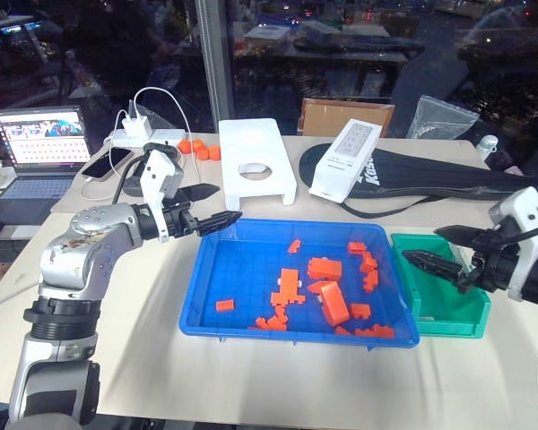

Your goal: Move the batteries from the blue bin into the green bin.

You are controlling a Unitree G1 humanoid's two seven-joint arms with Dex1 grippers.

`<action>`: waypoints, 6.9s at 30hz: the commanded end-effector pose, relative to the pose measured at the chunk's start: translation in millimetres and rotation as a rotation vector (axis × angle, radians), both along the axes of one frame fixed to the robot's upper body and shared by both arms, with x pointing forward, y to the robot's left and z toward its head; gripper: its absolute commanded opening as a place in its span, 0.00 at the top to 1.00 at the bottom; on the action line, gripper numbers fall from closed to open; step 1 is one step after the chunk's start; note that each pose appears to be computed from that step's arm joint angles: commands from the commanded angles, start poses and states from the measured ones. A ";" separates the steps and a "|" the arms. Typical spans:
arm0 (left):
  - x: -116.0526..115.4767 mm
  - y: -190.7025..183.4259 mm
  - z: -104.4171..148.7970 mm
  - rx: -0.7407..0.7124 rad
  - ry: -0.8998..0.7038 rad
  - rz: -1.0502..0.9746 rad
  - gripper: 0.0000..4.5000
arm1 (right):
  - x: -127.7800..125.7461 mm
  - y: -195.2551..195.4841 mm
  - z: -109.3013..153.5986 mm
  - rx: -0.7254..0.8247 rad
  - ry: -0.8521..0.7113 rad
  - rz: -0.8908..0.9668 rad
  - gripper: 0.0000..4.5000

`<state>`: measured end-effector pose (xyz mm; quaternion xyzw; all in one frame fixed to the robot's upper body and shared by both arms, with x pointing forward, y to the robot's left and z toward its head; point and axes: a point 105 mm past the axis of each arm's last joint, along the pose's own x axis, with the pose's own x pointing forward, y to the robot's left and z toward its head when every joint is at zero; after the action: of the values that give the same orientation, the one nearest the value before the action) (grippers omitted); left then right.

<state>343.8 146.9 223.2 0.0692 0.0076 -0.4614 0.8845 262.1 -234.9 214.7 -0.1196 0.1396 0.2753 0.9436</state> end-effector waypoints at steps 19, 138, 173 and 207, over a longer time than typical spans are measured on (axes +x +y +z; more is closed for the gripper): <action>-59.5 -37.0 -7.3 0.392 0.025 -0.670 0.00 | -23.9 64.5 -44.6 -0.130 0.236 0.102 0.01; -48.4 -38.5 -36.6 0.487 0.063 -0.622 0.00 | 34.6 -43.2 -31.1 -0.370 0.252 -0.185 0.51; -57.2 -33.5 -42.7 0.488 0.071 -0.570 0.00 | 96.8 135.2 -74.7 -0.543 0.063 0.658 0.55; -42.7 -41.0 -43.2 0.491 0.015 -0.529 0.00 | 92.3 96.9 -4.2 -0.486 -0.029 0.406 0.01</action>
<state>301.8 105.2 167.8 0.2593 0.1309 -0.6612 0.6916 361.1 -146.7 183.8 -0.3698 0.1980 0.4055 0.8122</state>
